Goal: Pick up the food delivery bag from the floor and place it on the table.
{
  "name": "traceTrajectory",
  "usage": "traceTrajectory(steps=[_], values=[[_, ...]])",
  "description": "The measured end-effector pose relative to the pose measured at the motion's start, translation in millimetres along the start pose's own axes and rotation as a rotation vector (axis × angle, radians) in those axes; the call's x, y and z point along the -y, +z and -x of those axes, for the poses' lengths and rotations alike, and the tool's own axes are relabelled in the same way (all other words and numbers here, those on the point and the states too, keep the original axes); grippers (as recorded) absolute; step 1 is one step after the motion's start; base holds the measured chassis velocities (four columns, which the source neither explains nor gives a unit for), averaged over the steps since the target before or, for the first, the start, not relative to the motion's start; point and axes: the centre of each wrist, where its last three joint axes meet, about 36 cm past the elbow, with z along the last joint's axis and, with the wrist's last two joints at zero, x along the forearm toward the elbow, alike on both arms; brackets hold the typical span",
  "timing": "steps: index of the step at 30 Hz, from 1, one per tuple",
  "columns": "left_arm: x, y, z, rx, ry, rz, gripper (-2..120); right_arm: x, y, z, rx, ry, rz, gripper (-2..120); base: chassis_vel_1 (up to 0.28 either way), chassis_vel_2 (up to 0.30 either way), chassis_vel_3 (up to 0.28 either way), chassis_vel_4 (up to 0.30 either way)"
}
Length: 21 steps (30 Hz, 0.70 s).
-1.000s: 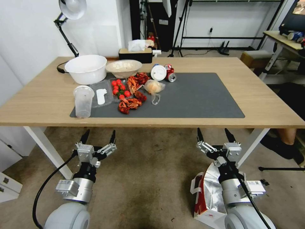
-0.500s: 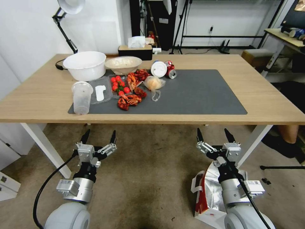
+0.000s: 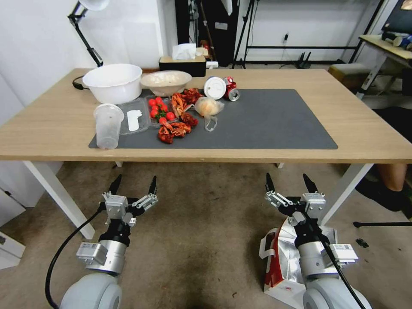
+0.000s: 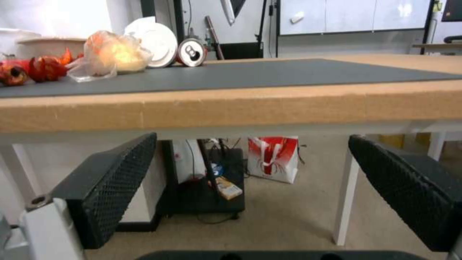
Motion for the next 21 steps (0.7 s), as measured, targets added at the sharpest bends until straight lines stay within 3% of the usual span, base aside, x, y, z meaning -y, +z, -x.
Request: traceTrajectory(steps=[21], values=[[-1.0, -0.1, -1.6, 0.002, -0.002, 0.0, 100, 0.4, 1.4, 1.1, 0.001, -0.007, -0.006, 100, 0.0, 0.0, 0.0, 0.0]])
